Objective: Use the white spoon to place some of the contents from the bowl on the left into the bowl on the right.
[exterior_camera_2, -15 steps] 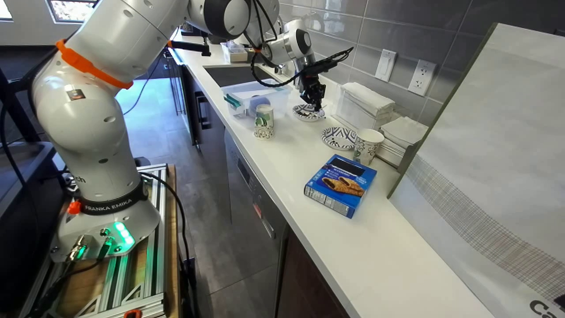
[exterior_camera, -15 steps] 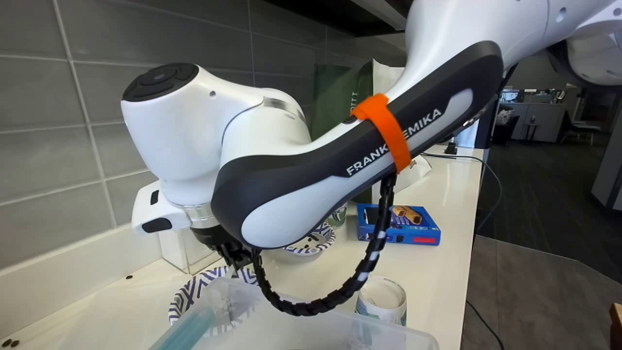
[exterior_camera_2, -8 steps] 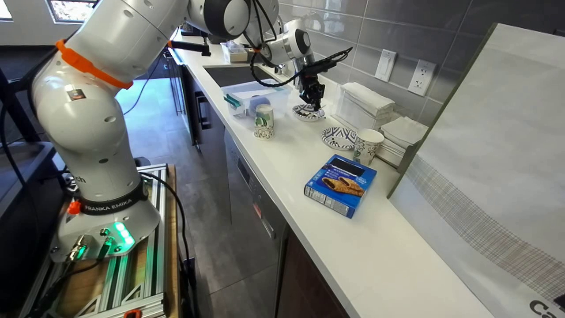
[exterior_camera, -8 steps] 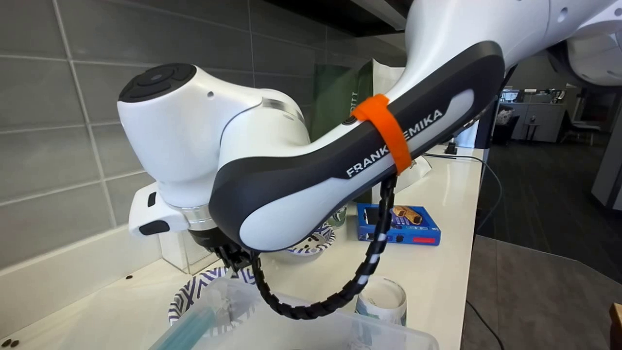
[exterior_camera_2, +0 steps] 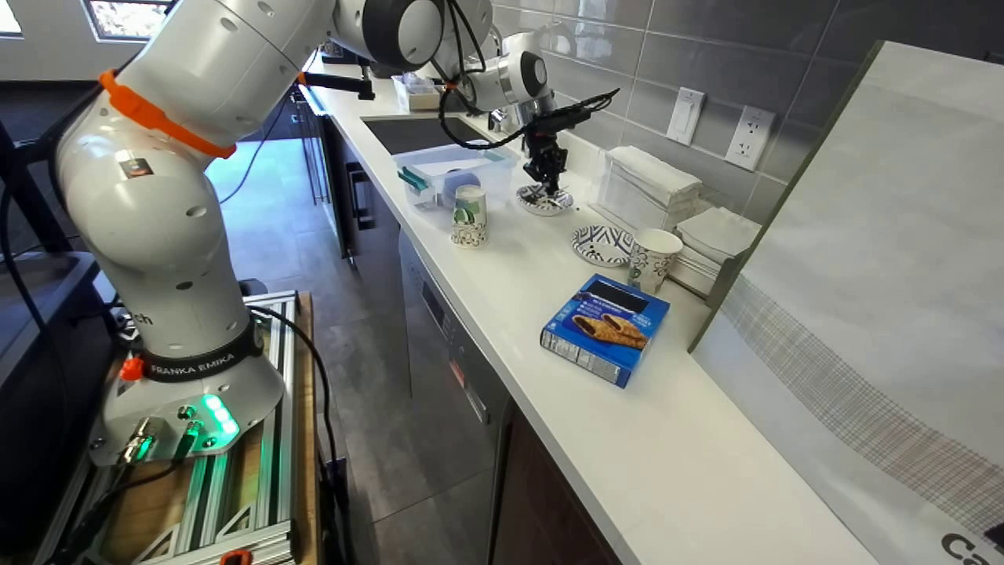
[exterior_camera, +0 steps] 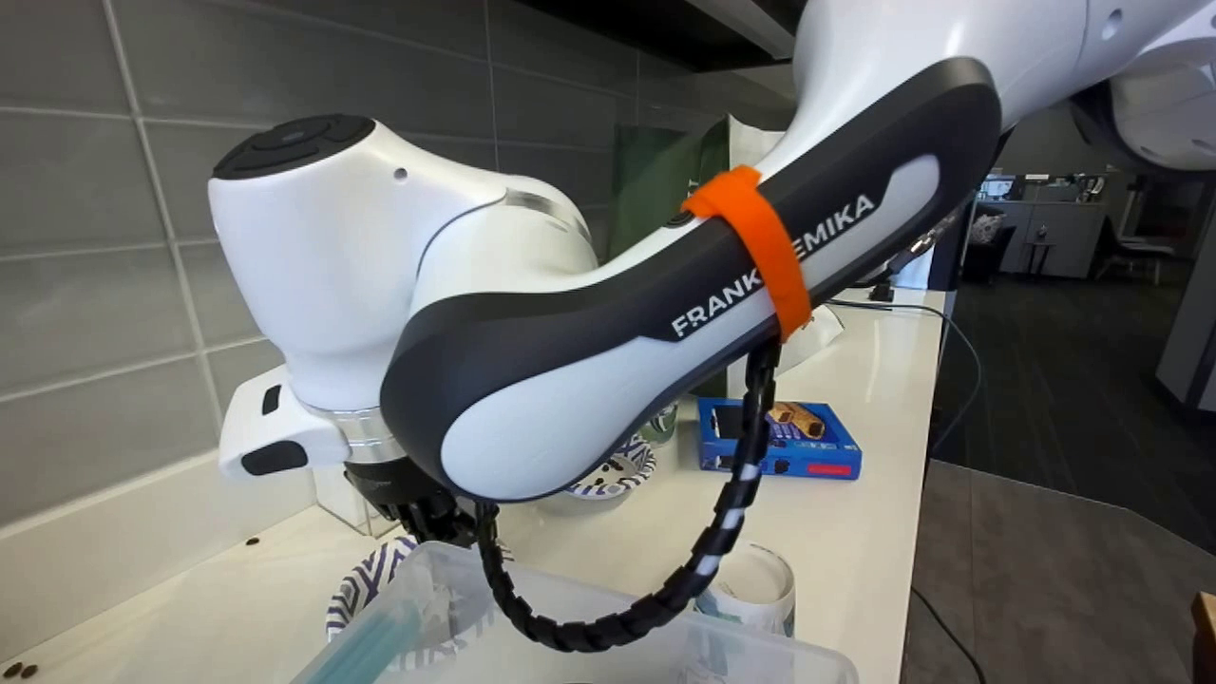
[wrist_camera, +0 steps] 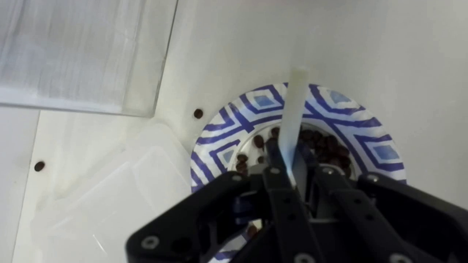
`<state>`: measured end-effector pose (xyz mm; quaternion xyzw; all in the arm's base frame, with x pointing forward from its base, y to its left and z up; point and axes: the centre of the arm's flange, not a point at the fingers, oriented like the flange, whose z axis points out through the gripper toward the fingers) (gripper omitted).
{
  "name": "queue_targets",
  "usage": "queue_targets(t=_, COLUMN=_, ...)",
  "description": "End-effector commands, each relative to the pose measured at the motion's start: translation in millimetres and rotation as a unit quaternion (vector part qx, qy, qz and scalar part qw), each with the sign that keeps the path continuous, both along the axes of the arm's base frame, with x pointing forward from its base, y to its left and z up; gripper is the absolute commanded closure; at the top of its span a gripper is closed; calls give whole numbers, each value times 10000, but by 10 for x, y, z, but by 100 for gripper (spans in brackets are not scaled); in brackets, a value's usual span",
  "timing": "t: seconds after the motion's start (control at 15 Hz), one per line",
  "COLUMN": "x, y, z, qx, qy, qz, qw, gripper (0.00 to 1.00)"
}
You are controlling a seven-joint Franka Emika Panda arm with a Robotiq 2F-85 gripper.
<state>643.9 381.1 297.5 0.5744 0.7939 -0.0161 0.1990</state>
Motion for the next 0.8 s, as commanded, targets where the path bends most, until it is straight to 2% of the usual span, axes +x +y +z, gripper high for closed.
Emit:
queue_targets(t=0.0, x=-39, y=40, z=-74, qx=327, qy=184, qz=215, qw=9991, gripper=97)
queue_targets(t=0.33, x=-68, y=13, z=-84, qx=622, qy=274, qz=388, qw=9969, gripper=97)
queue_targets(t=0.73, x=-52, y=-231, z=-85, qx=1223, qy=234, qz=505, qw=9909, gripper=97)
